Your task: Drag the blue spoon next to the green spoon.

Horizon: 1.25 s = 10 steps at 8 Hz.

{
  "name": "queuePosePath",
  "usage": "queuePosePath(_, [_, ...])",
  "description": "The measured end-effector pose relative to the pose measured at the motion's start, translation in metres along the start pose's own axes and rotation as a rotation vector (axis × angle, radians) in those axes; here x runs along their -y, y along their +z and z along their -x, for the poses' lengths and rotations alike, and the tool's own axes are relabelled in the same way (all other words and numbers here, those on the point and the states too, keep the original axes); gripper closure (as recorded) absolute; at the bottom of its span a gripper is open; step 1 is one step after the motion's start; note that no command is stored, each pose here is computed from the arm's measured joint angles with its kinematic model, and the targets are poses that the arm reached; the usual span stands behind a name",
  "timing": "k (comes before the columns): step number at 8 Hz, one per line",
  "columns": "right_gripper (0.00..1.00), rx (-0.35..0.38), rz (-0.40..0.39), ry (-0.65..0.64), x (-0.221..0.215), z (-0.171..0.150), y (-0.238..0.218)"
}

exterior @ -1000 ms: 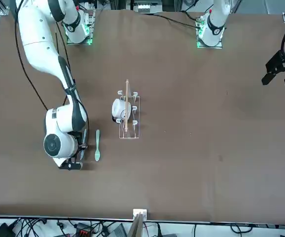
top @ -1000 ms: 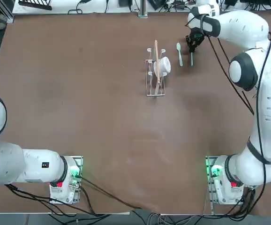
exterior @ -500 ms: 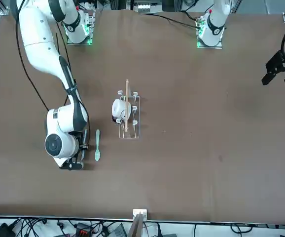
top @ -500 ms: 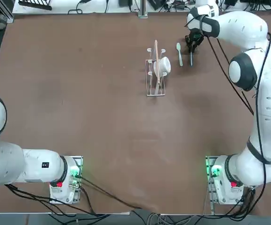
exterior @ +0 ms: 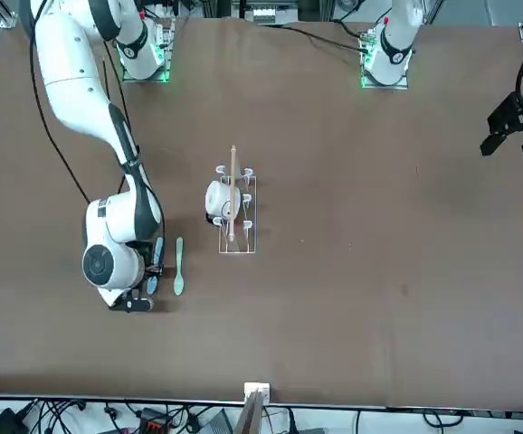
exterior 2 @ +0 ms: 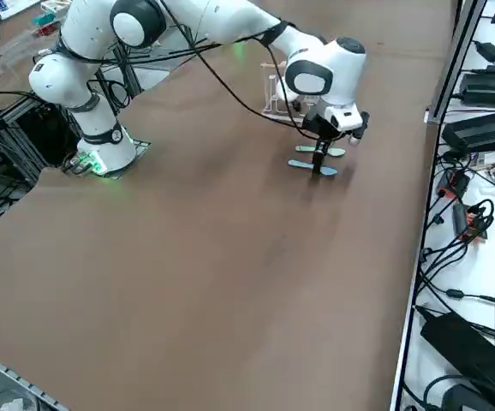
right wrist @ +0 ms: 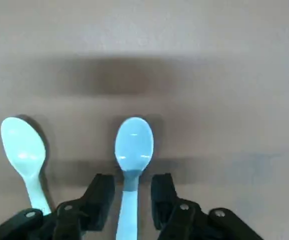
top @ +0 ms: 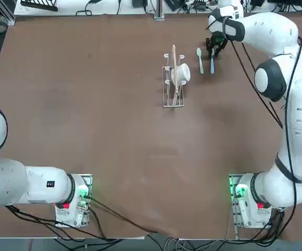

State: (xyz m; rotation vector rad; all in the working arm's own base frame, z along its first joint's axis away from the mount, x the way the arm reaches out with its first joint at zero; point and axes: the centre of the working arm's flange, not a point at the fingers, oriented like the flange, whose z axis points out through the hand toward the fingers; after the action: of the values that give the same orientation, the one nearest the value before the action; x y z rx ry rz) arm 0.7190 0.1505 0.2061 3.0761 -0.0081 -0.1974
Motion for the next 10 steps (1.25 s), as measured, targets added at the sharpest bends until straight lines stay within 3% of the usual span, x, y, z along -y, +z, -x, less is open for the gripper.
queuePosePath(3, [0.33,-0.031,-0.006,0.0,0.0,-0.004,-0.021])
queuePosePath(5, [0.01,-0.083,-0.014,0.004,-0.002,-0.005,-0.065])
queuePosePath(8, [0.0,-0.168,-0.022,0.037,-0.029,0.007,-0.168])
queuePosePath(10, [0.0,-0.192,-0.028,0.094,-0.074,0.026,-0.235])
